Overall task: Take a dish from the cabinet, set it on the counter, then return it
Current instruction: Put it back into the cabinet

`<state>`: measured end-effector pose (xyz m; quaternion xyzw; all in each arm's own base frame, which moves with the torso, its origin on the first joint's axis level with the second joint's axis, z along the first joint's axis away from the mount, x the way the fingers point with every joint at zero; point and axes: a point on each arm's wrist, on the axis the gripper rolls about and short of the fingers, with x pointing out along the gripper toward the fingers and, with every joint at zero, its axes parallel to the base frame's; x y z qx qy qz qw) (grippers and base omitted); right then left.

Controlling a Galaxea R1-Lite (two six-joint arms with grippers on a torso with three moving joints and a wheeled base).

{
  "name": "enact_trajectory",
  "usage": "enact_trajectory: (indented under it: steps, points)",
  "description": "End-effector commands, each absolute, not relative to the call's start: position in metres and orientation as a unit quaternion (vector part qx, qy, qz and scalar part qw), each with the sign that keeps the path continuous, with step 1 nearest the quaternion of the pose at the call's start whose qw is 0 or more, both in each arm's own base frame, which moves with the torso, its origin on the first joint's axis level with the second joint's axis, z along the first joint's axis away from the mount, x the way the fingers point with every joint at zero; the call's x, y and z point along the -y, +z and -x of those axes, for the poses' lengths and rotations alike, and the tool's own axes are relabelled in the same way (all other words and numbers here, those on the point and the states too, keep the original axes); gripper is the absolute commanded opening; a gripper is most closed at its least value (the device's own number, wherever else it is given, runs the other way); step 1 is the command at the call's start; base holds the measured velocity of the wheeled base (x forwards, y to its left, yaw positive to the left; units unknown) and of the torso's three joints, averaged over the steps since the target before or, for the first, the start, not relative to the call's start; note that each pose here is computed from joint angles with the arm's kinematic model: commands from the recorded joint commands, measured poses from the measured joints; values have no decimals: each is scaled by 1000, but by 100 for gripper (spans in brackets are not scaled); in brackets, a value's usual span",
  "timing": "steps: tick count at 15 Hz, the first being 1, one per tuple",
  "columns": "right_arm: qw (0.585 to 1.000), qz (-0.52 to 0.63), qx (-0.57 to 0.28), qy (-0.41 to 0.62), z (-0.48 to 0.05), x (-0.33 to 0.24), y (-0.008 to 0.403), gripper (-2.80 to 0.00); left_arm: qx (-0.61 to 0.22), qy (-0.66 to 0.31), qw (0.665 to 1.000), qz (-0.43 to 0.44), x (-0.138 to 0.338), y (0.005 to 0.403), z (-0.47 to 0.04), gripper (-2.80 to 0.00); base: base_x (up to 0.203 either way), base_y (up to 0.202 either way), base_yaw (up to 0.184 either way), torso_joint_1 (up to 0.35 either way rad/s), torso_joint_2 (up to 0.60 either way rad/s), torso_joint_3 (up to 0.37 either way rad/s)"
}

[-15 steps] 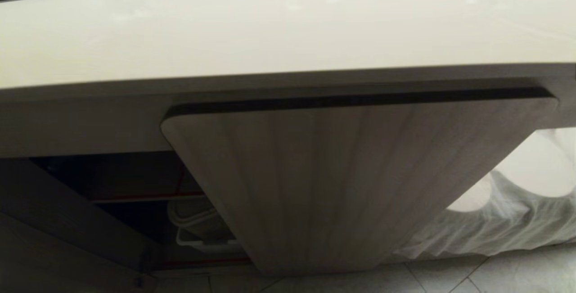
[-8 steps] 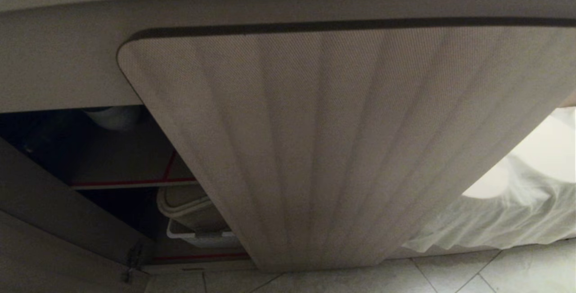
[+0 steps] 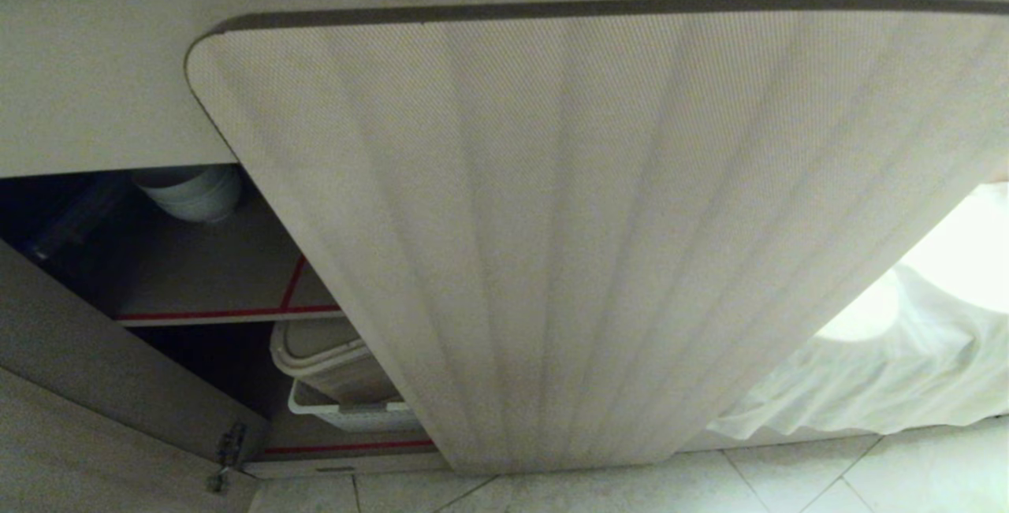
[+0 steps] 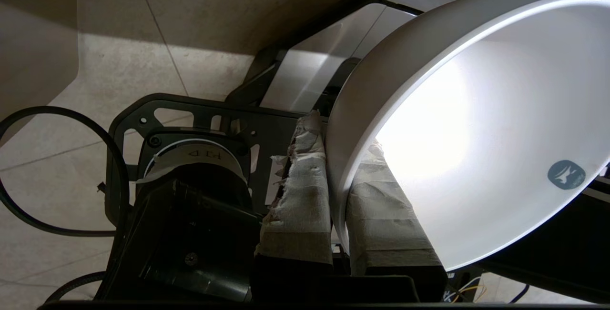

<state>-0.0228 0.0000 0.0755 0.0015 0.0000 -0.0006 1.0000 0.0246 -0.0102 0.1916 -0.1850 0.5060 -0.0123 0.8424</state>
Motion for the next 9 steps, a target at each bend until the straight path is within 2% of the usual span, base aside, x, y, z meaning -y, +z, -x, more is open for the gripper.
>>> enact_trajectory:
  steps: [1,9]
  points:
    - [1000,-2,-1,0,23,0,76,-280,-508,-10,841,186,10,191,-24,-280,0,0,0,0,0,0]
    - [1000,-2,0,0,23,0,75,-280,-513,-5,838,186,9,186,-22,-280,0,0,0,0,0,0]
